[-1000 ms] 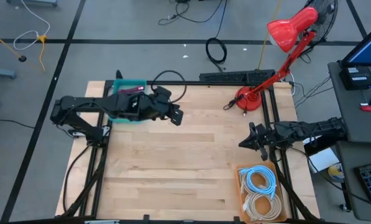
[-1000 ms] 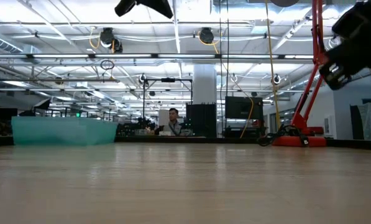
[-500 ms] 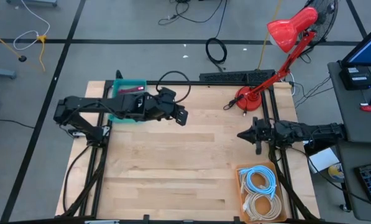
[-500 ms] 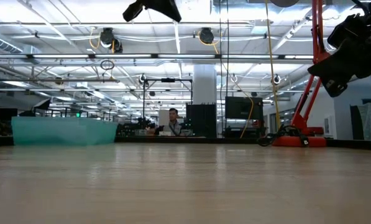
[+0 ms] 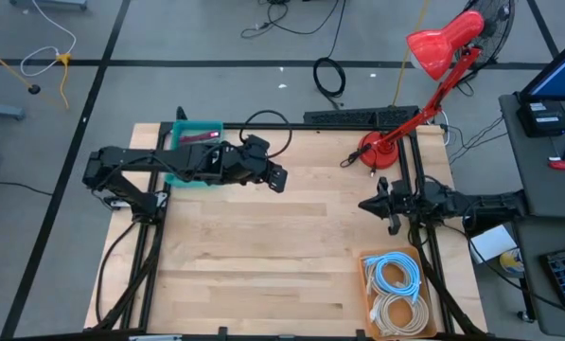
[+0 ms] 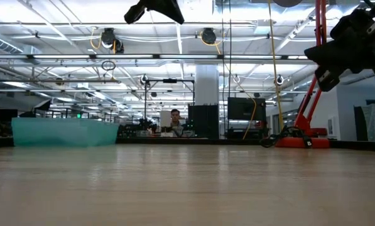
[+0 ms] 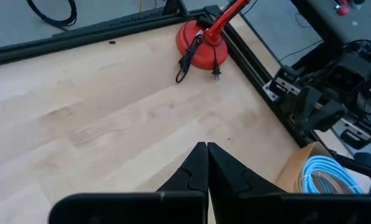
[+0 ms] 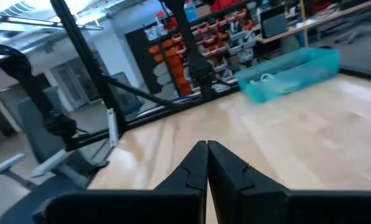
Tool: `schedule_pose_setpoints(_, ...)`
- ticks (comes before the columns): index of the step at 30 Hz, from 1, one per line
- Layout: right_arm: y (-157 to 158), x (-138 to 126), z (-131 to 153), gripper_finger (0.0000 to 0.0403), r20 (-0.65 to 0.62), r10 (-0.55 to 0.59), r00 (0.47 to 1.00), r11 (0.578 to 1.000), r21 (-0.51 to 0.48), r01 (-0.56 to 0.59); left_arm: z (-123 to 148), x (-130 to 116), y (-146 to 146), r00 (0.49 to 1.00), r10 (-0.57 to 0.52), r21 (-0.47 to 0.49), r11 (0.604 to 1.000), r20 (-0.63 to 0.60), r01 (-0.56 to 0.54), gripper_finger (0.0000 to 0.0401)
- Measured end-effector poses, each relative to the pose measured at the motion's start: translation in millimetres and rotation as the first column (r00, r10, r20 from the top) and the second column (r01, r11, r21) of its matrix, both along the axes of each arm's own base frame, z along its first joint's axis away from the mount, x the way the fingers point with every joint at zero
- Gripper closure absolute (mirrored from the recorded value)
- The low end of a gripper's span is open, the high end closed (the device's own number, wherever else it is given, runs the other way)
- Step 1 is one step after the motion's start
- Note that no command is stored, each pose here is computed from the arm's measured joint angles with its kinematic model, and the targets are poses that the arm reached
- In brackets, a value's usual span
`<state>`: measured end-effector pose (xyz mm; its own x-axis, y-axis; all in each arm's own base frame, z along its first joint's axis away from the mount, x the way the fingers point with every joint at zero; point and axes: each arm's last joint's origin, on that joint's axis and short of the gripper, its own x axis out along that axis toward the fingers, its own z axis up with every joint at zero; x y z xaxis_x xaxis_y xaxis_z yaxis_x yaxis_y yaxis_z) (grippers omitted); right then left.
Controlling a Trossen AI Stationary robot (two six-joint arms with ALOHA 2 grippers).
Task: Pick & Place USB Port
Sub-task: Return to Home Position
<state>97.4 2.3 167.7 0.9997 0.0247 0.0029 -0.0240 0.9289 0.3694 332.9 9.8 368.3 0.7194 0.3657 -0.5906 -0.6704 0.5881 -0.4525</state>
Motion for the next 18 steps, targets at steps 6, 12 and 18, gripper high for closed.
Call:
schedule_pose_setpoints(6, -8.0, 1.3, -1.7, 0.0403, -0.022, -0.081, 0.996, 0.997, 0.003, 0.081, 0.1, 0.2, -3.4, 1.0, -0.008, -0.004, 1.0, 0.003, 0.008, 0.0401)
schedule_pose_setpoints(12, -10.9, 3.1, -4.5, 0.0403, -0.059, -0.108, 0.992, 0.981, 0.153, 0.116, 0.1, 0.2, -3.6, 1.0, -0.022, 0.013, 1.0, -0.005, 0.022, 0.0401)
schedule_pose_setpoints(18, -11.0, 4.0, -4.6, 0.0403, -0.063, -0.107, 0.992, 0.981, 0.155, 0.116, 0.5, 0.4, -3.2, 0.999, -0.031, 0.039, 0.999, -0.012, 0.031, 0.0401)
